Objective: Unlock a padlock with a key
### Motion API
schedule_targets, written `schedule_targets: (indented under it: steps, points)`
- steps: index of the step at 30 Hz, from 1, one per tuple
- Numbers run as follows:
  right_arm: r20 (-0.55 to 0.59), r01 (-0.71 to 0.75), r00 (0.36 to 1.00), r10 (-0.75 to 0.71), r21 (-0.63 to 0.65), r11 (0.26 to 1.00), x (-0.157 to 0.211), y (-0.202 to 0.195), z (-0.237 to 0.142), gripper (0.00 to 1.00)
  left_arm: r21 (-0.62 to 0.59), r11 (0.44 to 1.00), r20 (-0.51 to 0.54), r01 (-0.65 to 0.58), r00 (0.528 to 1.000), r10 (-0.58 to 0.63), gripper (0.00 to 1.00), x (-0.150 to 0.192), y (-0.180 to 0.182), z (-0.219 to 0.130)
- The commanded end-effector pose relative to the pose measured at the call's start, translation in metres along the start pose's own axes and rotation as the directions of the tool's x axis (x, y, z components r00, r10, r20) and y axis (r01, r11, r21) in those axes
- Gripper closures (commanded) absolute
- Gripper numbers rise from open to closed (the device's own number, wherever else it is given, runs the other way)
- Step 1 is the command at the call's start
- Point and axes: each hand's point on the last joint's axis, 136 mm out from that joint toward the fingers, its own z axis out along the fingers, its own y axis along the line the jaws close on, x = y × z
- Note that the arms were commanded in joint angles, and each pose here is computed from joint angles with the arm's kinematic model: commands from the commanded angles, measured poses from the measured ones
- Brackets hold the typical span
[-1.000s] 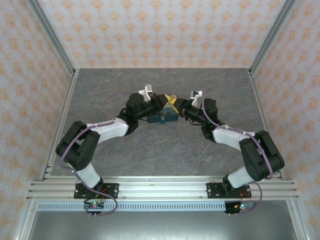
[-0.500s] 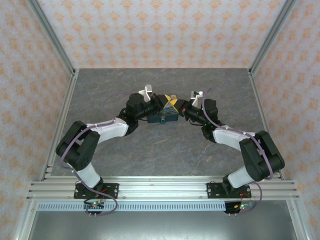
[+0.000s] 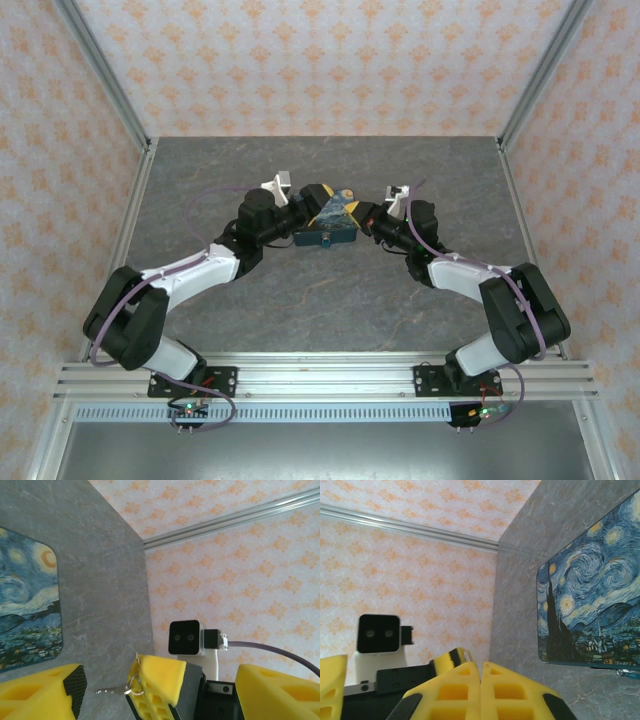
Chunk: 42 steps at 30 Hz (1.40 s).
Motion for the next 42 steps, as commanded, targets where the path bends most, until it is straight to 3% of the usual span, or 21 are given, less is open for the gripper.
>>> schedule_targets:
  steps: [1, 5, 9, 17, 29, 42]
  points:
    - [0.019, 0.054, 0.998, -0.054, -0.024, 0.998, -0.011, 0.014, 0.001, 1.00, -0.177, 0.977, -0.049, -0.116, 0.993, 0.109, 0.19, 0.008, 0.034, -0.014]
    - [0.017, 0.067, 0.998, -0.067, -0.007, 0.998, -0.020, 0.013, 0.011, 1.00, -0.387, 0.884, -0.202, -0.263, 0.959, 0.197, 0.18, 0.032, 0.071, -0.026]
    - [0.030, 0.066, 0.997, -0.067, 0.036, 0.997, -0.039, 0.009, 0.028, 1.00, -0.467, 0.799, -0.311, -0.379, 0.916, 0.253, 0.20, 0.055, 0.098, -0.033]
    - [0.050, 0.023, 0.998, -0.031, 0.146, 0.989, -0.075, -0.017, 0.070, 1.00, -0.404, 0.786, -0.391, -0.467, 0.866, 0.313, 0.29, 0.088, 0.125, -0.013]
    - [0.039, -0.039, 0.999, 0.031, 0.222, 0.974, -0.087, -0.054, 0.105, 1.00, -0.428, 0.713, -0.379, -0.556, 0.826, 0.417, 0.34, 0.080, 0.158, 0.012]
    - [-0.003, -0.046, 0.999, 0.048, 0.260, 0.964, -0.075, -0.069, 0.123, 1.00, -0.465, 0.610, -0.368, -0.641, 0.767, 0.525, 0.37, 0.068, 0.195, 0.044]
